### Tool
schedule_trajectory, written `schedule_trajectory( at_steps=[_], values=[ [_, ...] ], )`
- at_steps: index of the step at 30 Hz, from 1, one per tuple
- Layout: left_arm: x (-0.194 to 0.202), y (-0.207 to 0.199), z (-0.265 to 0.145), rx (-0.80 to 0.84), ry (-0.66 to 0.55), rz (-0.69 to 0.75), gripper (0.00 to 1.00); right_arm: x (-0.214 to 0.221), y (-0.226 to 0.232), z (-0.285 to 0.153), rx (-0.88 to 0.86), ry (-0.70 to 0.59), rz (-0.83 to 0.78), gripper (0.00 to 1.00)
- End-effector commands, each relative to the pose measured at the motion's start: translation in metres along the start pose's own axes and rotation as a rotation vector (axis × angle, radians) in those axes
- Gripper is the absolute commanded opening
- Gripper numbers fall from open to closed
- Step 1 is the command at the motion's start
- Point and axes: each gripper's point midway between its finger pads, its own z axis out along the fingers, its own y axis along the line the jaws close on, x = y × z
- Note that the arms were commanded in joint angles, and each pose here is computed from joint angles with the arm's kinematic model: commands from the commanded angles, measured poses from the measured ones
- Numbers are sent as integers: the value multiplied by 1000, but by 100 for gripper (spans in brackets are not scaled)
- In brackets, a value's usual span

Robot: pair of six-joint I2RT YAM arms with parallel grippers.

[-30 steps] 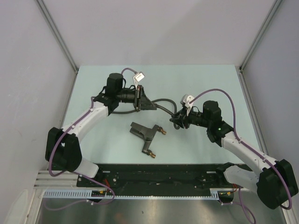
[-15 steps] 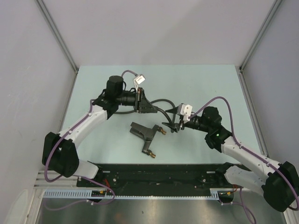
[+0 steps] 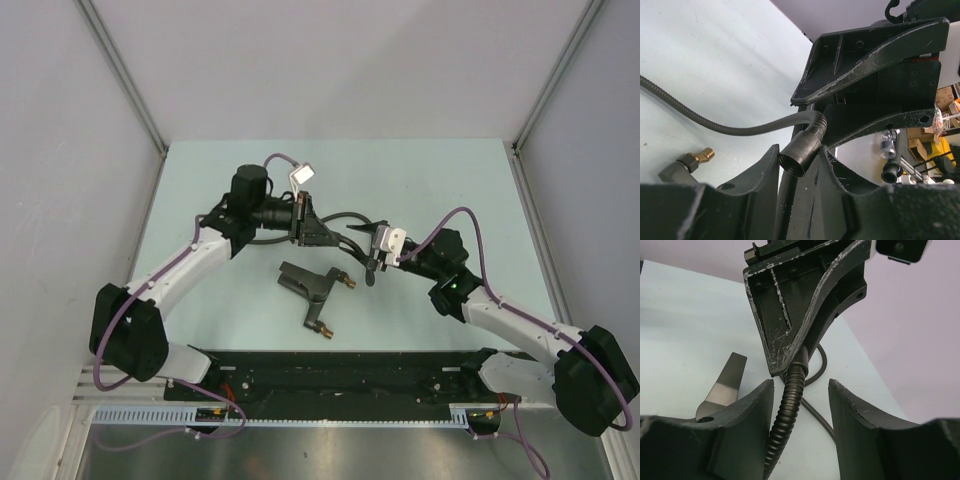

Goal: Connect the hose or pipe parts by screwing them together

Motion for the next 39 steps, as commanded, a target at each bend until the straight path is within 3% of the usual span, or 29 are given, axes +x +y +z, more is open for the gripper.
schedule_trajectory(
  at_steps=[1,34,37,38,39],
  values=[
    [1,-18,-2,51,3,40,0,-15,-9,5,25,-56,-79,52],
    [11,-17,1,89,37,20,0,-22,-12,24,43,-102,-116,49],
    [12,-17,1,93,40,14,0,-25,-10,24,36,-116,-120,35],
    [12,-18,1,95,40,14,0,-26,-10,25,35,-121,-122,20],
    [11,-18,0,95,39,14,3,-26,-9,25,32,-121,-121,13]
  ],
)
